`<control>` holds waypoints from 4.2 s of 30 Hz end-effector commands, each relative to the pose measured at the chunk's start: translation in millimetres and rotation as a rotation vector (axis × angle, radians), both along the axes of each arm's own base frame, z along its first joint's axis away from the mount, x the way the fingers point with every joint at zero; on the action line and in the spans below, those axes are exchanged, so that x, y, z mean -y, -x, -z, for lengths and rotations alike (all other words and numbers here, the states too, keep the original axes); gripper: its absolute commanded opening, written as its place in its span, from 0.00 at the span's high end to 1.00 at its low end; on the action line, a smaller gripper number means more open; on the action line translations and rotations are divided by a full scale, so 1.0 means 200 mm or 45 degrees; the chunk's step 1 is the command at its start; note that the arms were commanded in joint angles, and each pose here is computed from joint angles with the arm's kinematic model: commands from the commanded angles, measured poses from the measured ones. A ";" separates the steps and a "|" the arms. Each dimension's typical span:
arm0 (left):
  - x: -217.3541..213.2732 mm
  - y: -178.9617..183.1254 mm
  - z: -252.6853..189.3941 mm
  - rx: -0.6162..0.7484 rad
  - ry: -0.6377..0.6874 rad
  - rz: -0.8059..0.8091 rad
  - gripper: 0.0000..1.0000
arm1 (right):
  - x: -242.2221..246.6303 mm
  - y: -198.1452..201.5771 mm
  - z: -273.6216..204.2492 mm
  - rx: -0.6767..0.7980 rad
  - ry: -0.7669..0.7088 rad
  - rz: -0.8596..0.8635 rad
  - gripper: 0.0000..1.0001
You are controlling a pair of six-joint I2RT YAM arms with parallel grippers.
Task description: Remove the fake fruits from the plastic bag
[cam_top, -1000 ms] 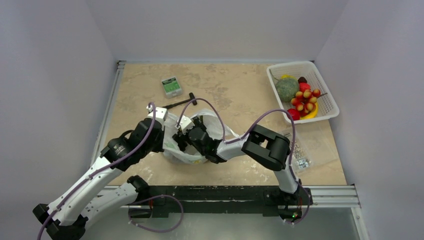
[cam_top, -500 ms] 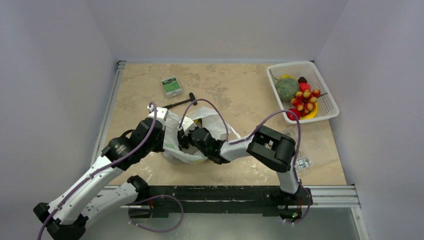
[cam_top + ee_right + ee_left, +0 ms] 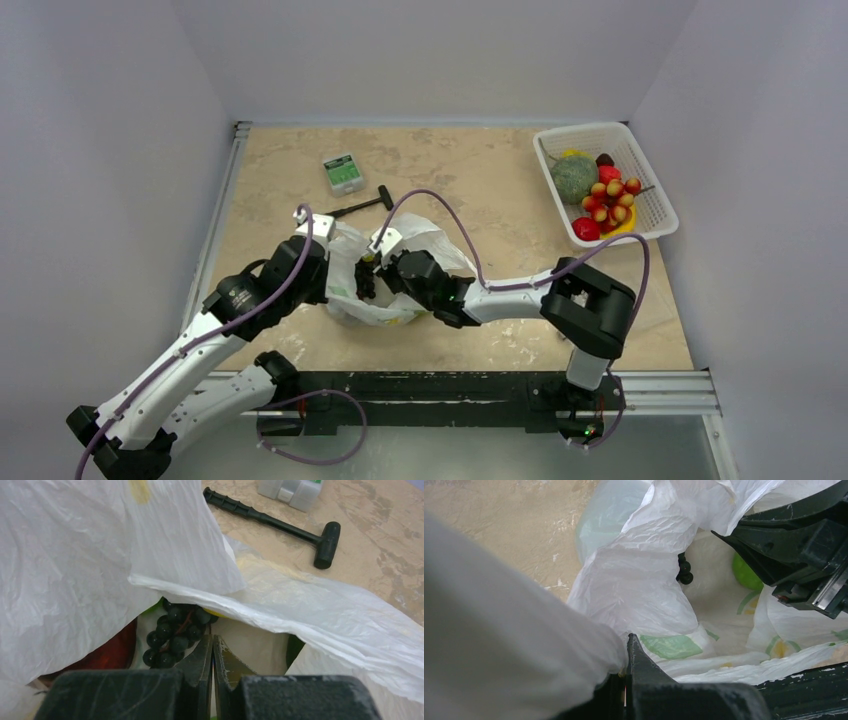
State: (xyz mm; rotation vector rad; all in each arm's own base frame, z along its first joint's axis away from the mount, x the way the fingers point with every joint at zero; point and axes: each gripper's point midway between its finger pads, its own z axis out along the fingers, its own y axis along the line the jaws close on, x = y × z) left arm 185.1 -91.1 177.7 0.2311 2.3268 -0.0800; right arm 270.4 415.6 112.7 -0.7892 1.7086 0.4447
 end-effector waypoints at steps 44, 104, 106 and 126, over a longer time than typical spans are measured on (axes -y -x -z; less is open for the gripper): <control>-0.02 0.21 -0.10 -0.114 0.312 -0.200 1.00 | -0.31 0.19 -0.08 -0.410 -0.292 -0.263 0.01; -0.01 0.28 0.67 -0.384 0.416 -0.656 1.00 | -0.25 0.31 -0.18 -0.352 -0.243 -0.196 0.79; -0.02 0.29 0.67 -0.388 0.416 -0.662 1.00 | -0.28 0.32 -0.27 -0.352 -0.286 -0.225 0.82; -0.03 0.27 0.58 -0.322 0.442 -0.636 1.00 | -0.27 0.29 -0.02 -0.747 -0.437 -0.364 0.68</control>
